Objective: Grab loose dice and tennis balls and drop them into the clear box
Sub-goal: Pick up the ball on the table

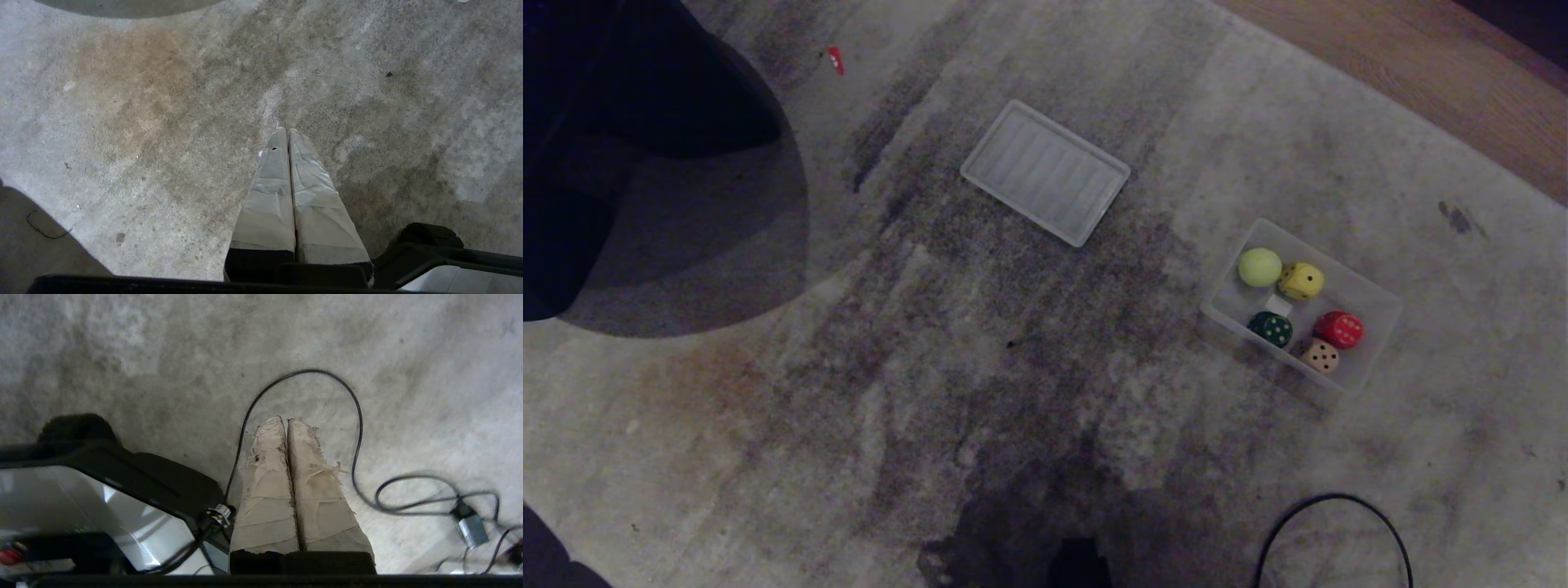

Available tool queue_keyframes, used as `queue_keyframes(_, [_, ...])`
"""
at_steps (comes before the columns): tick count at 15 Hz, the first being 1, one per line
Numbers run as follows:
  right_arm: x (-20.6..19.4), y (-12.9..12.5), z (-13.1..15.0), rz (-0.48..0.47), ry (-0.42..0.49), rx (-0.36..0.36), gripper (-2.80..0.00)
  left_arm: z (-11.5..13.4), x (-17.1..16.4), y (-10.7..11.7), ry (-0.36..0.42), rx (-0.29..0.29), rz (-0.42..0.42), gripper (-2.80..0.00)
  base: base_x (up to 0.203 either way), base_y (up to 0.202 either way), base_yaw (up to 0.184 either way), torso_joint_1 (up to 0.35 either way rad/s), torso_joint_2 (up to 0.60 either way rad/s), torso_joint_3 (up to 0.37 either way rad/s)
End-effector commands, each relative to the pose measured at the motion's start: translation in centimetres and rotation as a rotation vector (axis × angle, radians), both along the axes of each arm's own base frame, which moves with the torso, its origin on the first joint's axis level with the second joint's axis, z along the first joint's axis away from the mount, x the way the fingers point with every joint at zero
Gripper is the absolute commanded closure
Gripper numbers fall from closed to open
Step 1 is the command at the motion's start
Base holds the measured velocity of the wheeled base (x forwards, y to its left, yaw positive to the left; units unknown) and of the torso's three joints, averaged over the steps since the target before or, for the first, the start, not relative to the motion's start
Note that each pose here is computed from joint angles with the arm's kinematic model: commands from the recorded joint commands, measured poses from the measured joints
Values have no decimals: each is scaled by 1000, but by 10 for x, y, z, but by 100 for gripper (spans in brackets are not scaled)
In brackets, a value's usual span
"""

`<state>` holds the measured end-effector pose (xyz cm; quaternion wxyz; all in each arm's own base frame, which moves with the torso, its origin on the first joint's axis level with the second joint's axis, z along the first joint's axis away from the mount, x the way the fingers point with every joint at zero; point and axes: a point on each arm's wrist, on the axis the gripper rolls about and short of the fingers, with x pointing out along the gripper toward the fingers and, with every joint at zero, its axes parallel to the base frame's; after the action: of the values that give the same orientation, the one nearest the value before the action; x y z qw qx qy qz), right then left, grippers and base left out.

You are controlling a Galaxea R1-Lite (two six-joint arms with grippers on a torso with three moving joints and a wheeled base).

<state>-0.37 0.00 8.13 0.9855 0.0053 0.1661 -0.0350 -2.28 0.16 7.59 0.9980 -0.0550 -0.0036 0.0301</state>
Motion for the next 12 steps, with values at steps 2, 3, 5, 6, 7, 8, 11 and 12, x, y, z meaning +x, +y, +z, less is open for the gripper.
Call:
queue_keyframes(2, [0, 0, -1, 34, 10, 14, 0, 0, 0, 0, 2, 0, 1, 0, 0, 0, 0, 0, 0, 0])
queue_keyframes(3, [-1, 0, -1, 64, 4, 13, 0, 0, 0, 0, 2, 0, 0, 0, 0, 0, 0, 0, 0, 0])
queue_keyframes(5, [-8, 0, -2, 75, -84, 10, 0, 0, 0, 0, 2, 0, 0, 0, 0, 0, 0, 0, 0, 0])
queue_keyframes(6, [-12, 0, -3, 71, -144, 14, 0, 0, 0, 0, 2, 0, 0, 0, 0, 0, 0, 0, 0, 0])
queue_keyframes(7, [-17, 0, -4, 64, -206, 18, 0, 0, 0, 0, 2, 0, 1, 0, 0, 0, 0, 0, 0, 0])
queue_keyframes(8, [-22, 0, -5, 57, -269, 24, 0, 0, 0, 0, 2, 0, 0, 0, 0, 0, 0, 0, 0, 0])
queue_keyframes(11, [-22, 0, -6, 45, -279, 50, 0, 0, 0, 0, 2, 0, -1, 0, 0, 0, 0, 0, 0, 0])
queue_keyframes(12, [-22, 0, -5, 44, -280, 52, 0, 0, 0, 0, 2, 0, -1, 0, 0, 0, 0, 0, 0, 0])
